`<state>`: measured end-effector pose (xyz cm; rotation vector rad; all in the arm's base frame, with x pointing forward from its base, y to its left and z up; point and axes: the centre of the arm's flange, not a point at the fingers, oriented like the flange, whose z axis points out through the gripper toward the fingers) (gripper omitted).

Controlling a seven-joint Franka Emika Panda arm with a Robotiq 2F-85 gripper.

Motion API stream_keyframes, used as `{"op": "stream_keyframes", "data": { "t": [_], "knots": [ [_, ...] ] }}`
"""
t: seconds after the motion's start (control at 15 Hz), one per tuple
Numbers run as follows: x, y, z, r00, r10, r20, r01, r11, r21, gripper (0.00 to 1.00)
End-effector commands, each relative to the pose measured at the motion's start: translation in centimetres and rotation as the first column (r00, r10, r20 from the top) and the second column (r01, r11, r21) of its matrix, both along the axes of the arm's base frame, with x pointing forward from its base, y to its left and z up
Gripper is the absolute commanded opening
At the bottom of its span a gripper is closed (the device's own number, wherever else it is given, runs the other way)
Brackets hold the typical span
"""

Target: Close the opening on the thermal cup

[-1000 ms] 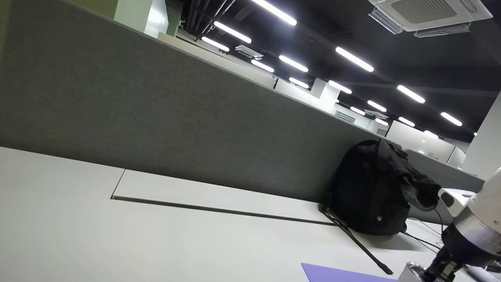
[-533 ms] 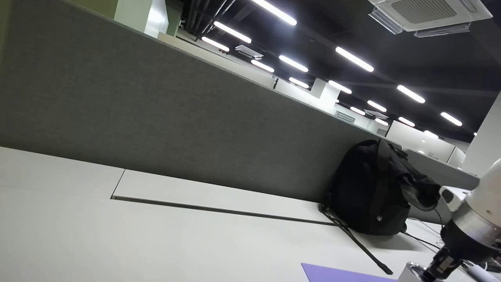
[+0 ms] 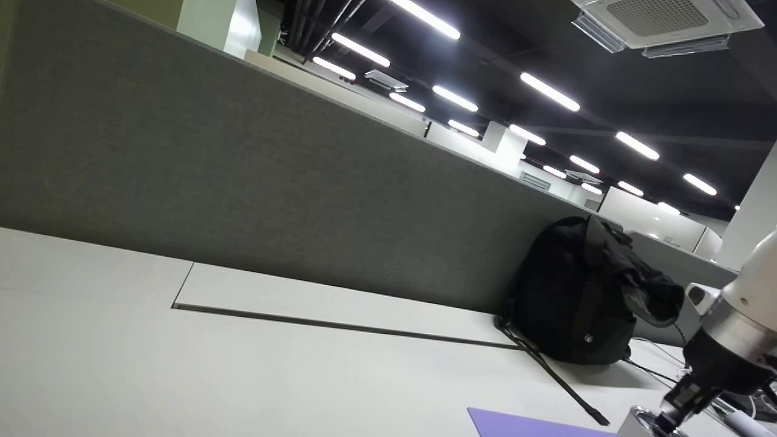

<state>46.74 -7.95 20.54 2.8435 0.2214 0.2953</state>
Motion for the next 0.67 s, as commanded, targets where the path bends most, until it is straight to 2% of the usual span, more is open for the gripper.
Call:
{"op": "stream_keyframes", "data": {
  "t": [0.0,0.2,0.33,0.4,0.47,0.6],
  "knots": [
    [1.3,-0.6,4.9,0.997,-0.024,0.076,0.024,1.0,-0.005,0.0],
    [2.6,-0.6,9.9,0.99,-0.027,0.141,0.026,1.0,0.011,0.0],
    [3.1,-0.3,12.3,0.99,-0.02,0.142,0.013,0.999,0.049,0.0],
    [3.4,-0.1,13.1,0.99,-0.001,0.14,-0.008,0.998,0.062,0.26],
    [3.6,0.2,13.7,0.991,0.008,0.13,-0.018,0.997,0.079,0.27],
    [3.8,0.6,14.2,0.995,0.033,0.096,-0.044,0.992,0.115,0.39]
  ]
}}
